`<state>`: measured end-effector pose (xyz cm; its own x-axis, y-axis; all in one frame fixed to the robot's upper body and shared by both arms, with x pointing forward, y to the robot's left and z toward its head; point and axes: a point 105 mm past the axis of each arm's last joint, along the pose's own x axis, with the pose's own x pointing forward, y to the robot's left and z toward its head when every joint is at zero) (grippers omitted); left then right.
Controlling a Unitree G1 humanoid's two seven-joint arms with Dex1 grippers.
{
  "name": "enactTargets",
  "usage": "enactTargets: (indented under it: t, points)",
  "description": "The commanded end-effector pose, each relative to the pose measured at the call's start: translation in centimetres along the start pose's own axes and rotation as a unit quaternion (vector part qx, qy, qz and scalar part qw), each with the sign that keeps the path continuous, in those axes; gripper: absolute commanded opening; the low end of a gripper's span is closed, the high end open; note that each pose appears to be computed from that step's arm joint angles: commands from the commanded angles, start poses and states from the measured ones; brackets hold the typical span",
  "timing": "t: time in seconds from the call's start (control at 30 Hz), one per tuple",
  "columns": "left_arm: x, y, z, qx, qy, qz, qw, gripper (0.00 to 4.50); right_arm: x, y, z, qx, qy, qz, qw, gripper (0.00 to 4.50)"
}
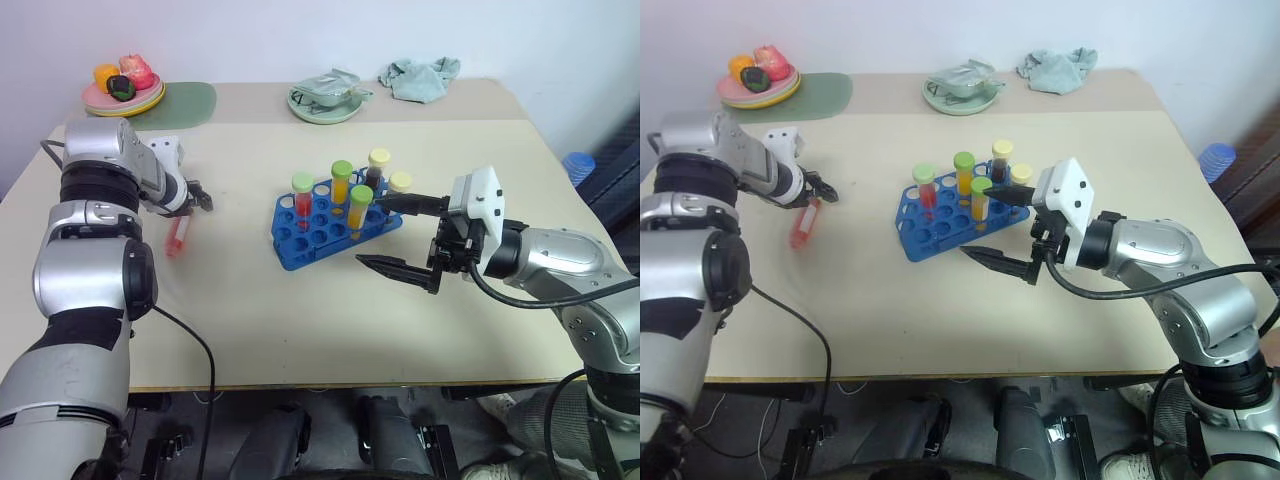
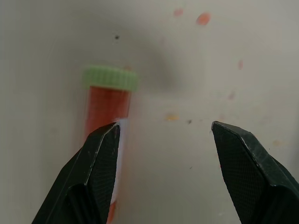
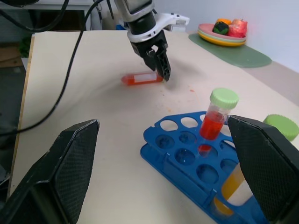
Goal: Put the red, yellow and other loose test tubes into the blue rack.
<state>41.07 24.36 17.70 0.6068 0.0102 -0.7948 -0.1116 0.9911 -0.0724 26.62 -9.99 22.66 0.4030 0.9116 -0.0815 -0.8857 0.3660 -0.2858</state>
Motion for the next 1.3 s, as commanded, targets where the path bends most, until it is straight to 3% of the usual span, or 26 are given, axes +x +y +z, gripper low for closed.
enactTargets:
  t: [0.03, 0.3, 1.0, 1.1, 1.2, 1.23, 1.3]
  points:
    - [-1.6, 1.5, 1.9, 0.002, -0.039, 0.030, 0.999, 3.18, -0.1, -0.1, 1.0, -0.019, -0.015, -0.005, 1.000, 4.50]
    - [-1.4, 2.3, 2.6, 0.017, -0.063, 0.052, 0.997, 3.18, -0.4, 0.0, 0.9, -0.017, -0.014, -0.010, 1.000, 4.50]
    - [1.9, 4.3, -1.1, 0.024, -0.003, 0.082, 0.996, 3.18, -1.1, 0.6, 0.9, -0.010, -0.006, -0.023, 1.000, 4.50]
    - [2.2, 4.0, -1.6, 0.023, 0.010, 0.078, 0.997, 2.35, -1.3, 0.7, 0.9, -0.008, -0.005, -0.025, 1.000, 4.50]
    - [2.3, 3.9, -1.9, 0.023, 0.018, 0.077, 0.997, 0.98, -1.3, 0.6, 0.9, -0.005, -0.004, -0.027, 1.000, 4.50]
    - [2.3, 3.9, -2.0, 0.023, 0.021, 0.077, 0.997, 0.75, -1.4, 0.6, 0.9, -0.005, -0.003, -0.027, 1.000, 4.50]
    - [2.4, 3.7, -2.2, 0.024, 0.027, 0.072, 0.997, 0.75, -1.4, 0.6, 1.0, -0.004, -0.001, -0.027, 1.000, 4.50]
